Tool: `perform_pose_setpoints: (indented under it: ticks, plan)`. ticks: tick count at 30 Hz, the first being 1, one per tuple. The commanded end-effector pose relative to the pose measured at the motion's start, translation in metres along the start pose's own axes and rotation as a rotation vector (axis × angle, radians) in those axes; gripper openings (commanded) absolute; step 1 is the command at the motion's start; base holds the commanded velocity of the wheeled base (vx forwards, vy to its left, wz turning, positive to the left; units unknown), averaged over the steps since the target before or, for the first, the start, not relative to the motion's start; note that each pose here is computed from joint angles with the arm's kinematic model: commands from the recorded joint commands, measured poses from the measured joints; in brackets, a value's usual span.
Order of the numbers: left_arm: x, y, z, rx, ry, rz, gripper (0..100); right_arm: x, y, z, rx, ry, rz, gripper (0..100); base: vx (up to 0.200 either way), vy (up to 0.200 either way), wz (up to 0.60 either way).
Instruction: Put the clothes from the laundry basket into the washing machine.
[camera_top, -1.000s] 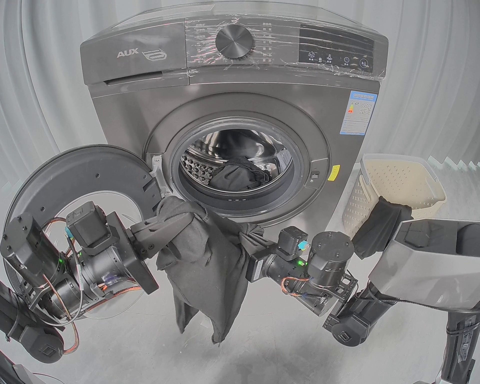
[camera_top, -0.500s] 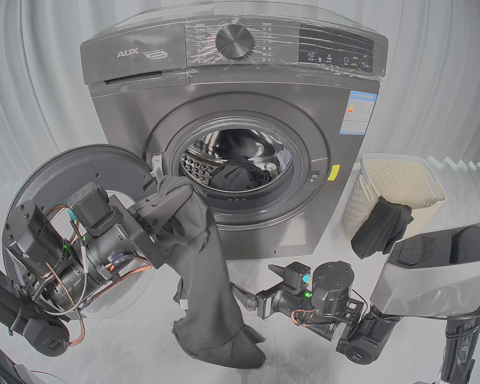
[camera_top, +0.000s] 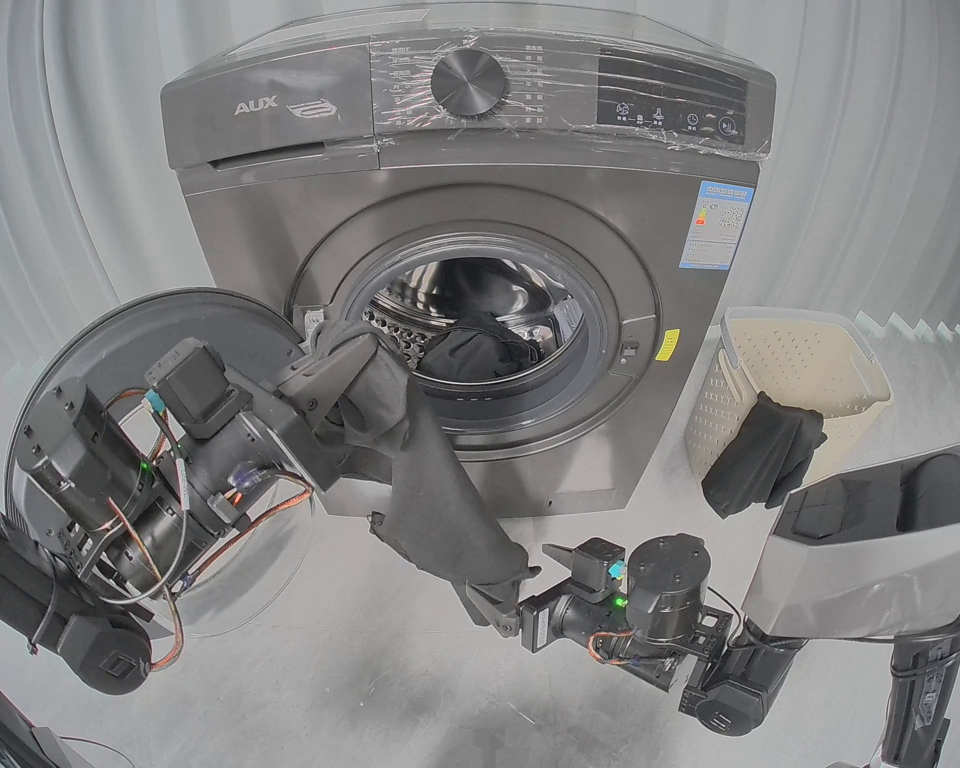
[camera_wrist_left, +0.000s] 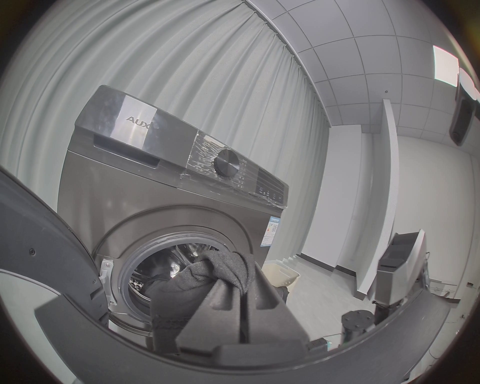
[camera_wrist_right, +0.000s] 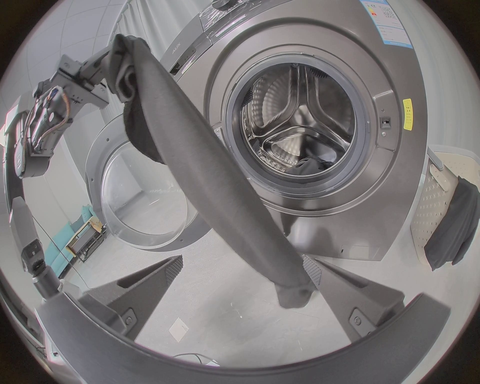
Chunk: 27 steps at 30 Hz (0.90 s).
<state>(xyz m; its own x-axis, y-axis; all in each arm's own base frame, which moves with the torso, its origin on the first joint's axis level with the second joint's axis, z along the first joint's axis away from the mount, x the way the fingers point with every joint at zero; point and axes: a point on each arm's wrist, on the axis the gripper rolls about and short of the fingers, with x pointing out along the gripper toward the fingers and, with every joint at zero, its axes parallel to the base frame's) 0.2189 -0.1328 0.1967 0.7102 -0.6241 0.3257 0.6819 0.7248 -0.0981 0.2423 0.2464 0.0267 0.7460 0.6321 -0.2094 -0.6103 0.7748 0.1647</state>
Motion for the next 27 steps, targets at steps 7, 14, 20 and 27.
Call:
perform_pose_setpoints:
  ticks: [7,14,20,27]
  plan:
    - [0.029,0.014,-0.011,0.009,-0.013,0.050,0,-0.004,0.016,-0.008,-0.031,0.029,0.048,100,0.000,0.000,0.00]
    - [0.050,0.028,-0.029,0.014,0.001,0.073,0,0.008,0.020,-0.013,-0.031,0.016,0.060,100,0.000,0.000,0.00]
    - [0.060,0.035,-0.033,0.021,-0.008,0.102,0,0.018,0.021,-0.009,-0.026,-0.024,0.060,100,0.000,0.000,0.00]
    - [0.068,0.035,-0.030,0.018,0.007,0.102,0,0.026,0.016,-0.013,-0.026,-0.026,0.042,100,0.000,0.000,0.00]
